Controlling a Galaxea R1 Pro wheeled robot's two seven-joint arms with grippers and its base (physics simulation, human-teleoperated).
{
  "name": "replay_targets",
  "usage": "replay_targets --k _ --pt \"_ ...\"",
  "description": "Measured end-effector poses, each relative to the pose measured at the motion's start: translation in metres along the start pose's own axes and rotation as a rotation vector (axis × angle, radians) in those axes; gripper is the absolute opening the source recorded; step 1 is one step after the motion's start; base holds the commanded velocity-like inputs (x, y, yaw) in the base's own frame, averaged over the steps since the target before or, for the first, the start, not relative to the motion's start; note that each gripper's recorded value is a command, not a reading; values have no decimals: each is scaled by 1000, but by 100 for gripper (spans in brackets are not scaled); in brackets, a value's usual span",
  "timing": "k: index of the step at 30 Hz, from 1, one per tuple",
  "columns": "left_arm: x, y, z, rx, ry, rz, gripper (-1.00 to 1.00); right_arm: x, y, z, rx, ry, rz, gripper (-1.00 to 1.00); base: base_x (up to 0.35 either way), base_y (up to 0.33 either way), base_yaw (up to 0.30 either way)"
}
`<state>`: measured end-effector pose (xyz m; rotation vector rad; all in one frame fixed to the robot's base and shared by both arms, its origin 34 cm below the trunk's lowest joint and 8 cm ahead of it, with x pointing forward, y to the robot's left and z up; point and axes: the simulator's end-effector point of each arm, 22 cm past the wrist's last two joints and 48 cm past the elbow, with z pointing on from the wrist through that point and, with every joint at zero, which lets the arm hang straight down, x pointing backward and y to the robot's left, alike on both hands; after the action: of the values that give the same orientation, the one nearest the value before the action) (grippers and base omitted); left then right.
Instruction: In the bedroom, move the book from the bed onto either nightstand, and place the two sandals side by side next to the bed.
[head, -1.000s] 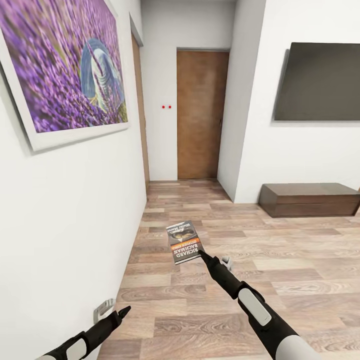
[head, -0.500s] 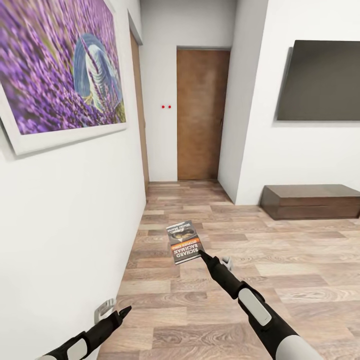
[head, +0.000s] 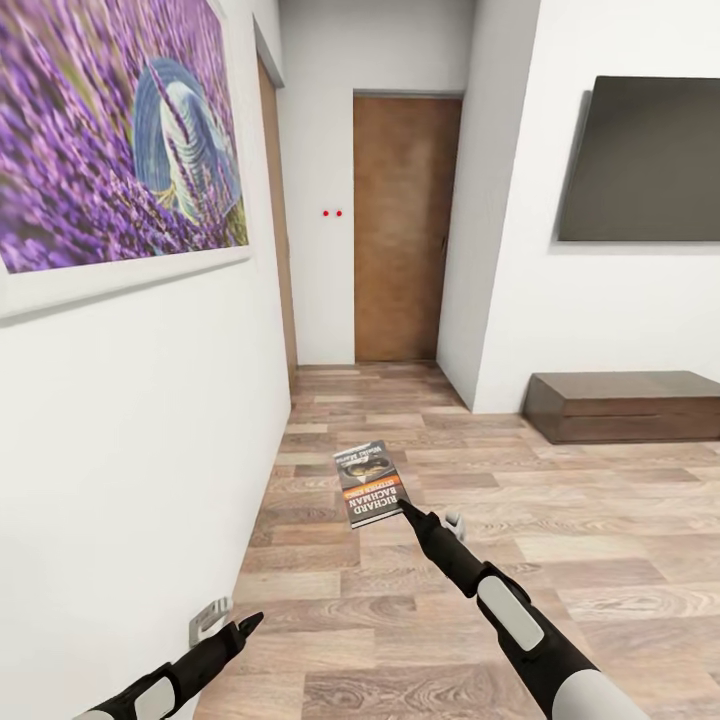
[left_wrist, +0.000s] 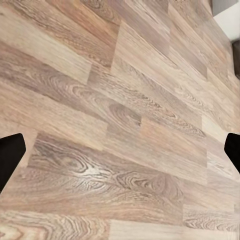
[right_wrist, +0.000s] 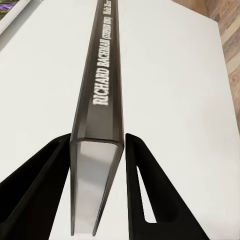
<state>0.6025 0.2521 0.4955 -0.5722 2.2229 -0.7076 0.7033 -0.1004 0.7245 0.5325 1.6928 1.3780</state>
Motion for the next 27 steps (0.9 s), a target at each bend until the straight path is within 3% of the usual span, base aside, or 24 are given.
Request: replay_targets --k 27 --pt "0 0 0 0 -1 1 100 0 0 0 -1 1 -1 -100 126 0 0"
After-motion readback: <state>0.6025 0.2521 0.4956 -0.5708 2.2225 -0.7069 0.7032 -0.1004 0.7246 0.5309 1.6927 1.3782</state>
